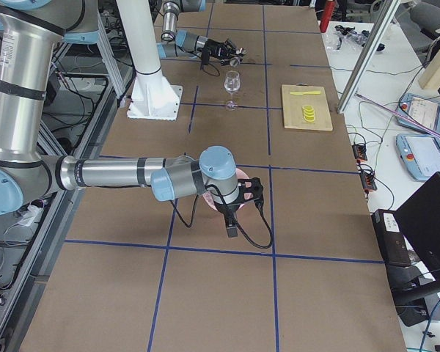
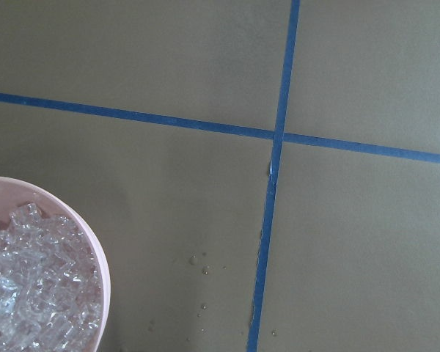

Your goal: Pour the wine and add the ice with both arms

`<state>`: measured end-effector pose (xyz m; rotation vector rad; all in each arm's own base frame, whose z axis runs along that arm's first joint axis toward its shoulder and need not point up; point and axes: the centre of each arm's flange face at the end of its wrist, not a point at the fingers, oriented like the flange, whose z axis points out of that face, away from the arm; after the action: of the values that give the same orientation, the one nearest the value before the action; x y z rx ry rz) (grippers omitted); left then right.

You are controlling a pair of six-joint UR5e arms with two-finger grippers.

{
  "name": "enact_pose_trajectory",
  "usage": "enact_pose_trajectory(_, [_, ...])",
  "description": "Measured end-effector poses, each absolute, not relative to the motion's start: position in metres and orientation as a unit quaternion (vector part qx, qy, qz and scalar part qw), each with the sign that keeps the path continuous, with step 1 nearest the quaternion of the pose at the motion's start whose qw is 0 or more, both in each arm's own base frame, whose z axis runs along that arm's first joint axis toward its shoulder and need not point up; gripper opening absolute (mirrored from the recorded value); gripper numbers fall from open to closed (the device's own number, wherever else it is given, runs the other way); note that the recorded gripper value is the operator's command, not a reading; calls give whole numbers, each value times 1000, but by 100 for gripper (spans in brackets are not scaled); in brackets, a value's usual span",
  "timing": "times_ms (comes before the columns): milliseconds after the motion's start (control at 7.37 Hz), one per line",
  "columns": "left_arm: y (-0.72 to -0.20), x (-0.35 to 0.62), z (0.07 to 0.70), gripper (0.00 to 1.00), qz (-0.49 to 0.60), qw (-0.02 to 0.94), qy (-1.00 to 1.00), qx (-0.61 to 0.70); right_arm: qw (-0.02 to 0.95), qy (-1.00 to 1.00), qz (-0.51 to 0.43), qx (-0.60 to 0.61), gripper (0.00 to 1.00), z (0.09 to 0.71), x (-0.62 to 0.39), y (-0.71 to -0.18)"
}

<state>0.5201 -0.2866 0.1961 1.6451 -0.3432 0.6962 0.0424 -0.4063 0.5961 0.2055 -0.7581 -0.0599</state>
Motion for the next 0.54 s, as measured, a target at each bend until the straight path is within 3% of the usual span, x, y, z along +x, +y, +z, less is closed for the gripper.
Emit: enact_pose_trajectory(543, [-283, 489, 197, 0, 210, 602, -51, 769, 923, -369, -29, 100, 100, 596, 42, -406])
